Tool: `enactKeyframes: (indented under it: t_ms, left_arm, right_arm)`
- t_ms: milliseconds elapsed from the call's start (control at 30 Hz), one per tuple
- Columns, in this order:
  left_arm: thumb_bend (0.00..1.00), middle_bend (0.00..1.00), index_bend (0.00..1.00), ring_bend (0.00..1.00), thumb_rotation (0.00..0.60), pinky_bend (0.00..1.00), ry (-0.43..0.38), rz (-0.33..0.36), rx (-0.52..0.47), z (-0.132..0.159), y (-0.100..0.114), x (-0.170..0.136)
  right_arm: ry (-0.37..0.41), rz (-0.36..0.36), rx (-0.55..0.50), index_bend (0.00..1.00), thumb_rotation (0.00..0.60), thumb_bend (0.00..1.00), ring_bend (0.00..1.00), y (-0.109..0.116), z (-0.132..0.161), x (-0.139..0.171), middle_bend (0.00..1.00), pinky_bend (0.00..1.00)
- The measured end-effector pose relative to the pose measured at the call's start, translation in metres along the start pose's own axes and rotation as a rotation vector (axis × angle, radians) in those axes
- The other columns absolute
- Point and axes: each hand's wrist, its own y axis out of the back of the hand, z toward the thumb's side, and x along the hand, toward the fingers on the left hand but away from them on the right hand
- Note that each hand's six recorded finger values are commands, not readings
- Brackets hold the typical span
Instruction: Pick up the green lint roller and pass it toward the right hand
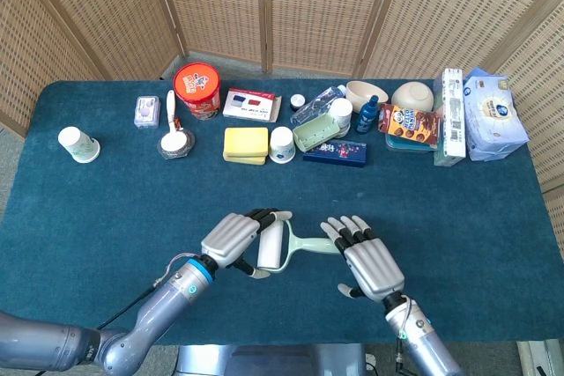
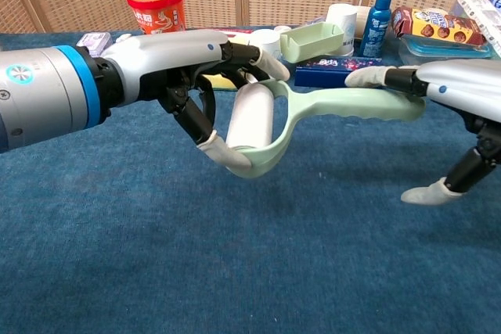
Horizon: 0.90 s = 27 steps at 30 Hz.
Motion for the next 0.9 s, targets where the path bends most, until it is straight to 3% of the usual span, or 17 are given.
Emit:
enactKeyframes:
  t_ms: [267,367,500,733,833,900]
  left_arm:
    - [0.0,0.39,0.34,0.37,0.6,0.46,0.001,-0.004,-0.007,0.003,-0.003,0.004]
    - [0.0,0.39,0.34,0.37,0.6,0.46,0.0,-0.005,-0.009,0.004,-0.004,0.005]
    - [0.0,0.39,0.34,0.37,0.6,0.46,-0.002,-0.007,-0.028,0.007,-0.006,0.006]
    - [0.0,0.39,0.34,0.37,0.6,0.46,-0.008,-0.006,-0.037,0.011,-0.007,0.006]
    - [0.0,0.39,0.34,0.37,0.6,0.46,-0.009,-0.005,-0.041,0.012,-0.008,0.006]
    - [0.0,0.39,0.34,0.37,0.6,0.46,-0.01,-0.004,-0.042,0.012,-0.008,0.007]
  right_arm:
    - [-0.006,0.01,0.015,0.0,0.6,0.0,0.0,-0.004,0.006,-0.011,0.0,0.0]
    - [-0.017,0.0,0.024,0.0,0.6,0.02,0.0,-0.005,0.006,-0.016,0.01,0.05]
    - [-0.02,-0.027,0.029,0.04,0.6,0.27,0.15,-0.004,0.008,-0.021,0.19,0.26]
    - [-0.017,-0.034,0.007,0.47,0.6,0.78,0.54,-0.007,0.009,-0.027,0.63,0.74]
    - [-0.016,-0.011,-0.005,0.59,0.6,0.94,0.65,-0.011,0.009,-0.027,0.72,0.86]
    - [-0.015,0.005,-0.014,0.63,0.6,0.99,0.7,-0.013,0.009,-0.027,0.75,0.9]
